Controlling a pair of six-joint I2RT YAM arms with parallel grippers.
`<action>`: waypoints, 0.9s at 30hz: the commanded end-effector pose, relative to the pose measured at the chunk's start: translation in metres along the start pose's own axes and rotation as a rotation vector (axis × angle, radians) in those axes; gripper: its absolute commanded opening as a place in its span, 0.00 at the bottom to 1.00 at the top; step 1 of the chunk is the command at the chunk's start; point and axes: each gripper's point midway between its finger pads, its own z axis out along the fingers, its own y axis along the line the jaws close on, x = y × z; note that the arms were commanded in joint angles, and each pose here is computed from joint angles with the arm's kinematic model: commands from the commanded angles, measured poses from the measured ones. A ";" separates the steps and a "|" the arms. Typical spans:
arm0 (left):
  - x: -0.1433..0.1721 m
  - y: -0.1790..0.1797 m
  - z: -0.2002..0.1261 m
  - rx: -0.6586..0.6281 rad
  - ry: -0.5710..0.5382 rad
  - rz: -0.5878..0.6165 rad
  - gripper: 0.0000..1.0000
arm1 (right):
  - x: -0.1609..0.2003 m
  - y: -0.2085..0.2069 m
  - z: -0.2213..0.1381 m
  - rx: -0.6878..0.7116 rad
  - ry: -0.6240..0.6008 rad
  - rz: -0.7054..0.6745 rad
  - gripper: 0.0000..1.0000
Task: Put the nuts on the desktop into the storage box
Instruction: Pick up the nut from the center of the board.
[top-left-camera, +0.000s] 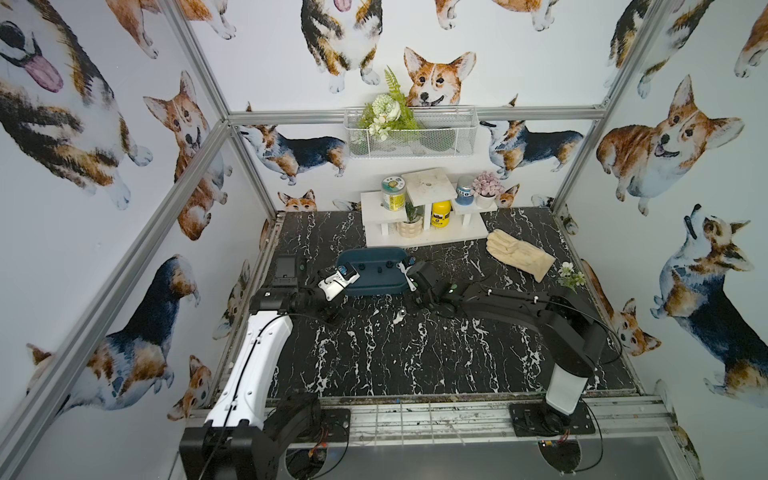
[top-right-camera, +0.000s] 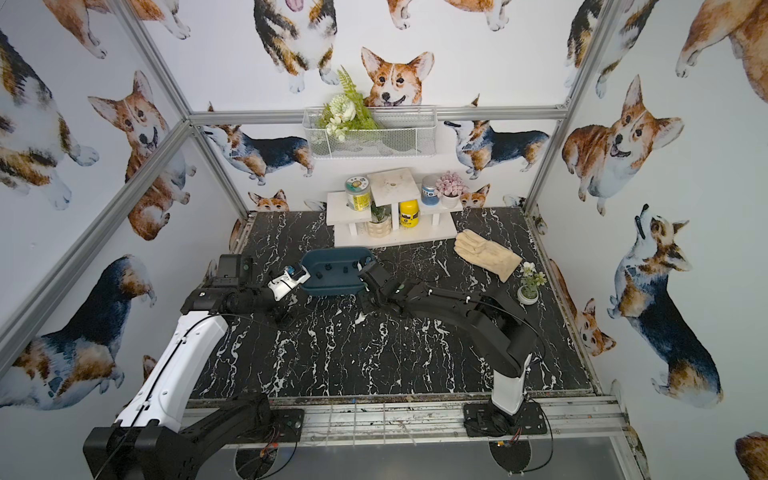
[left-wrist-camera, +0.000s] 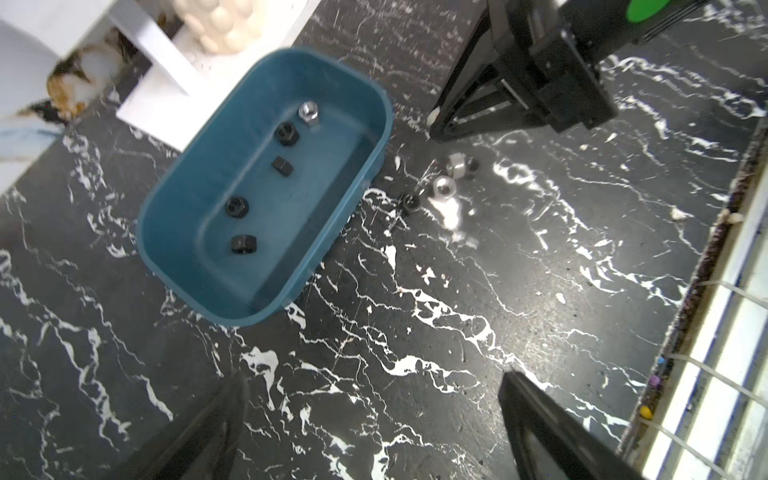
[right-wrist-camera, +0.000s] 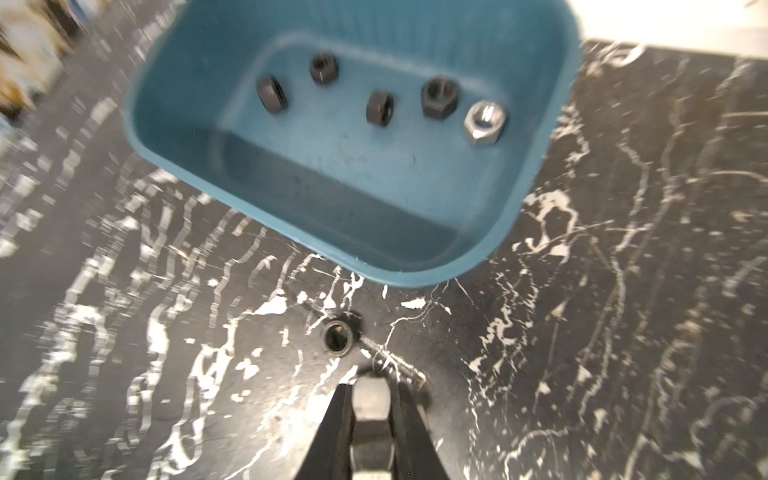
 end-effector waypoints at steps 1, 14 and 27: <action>-0.028 -0.022 -0.012 0.131 -0.115 0.024 1.00 | -0.018 0.012 -0.026 -0.117 -0.059 0.116 0.18; -0.092 -0.073 0.004 0.407 -0.252 0.222 1.00 | -0.001 0.054 -0.120 -0.647 0.030 0.289 0.18; -0.093 -0.123 0.076 0.459 -0.112 0.470 0.90 | 0.022 0.064 -0.134 -0.824 0.084 0.476 0.15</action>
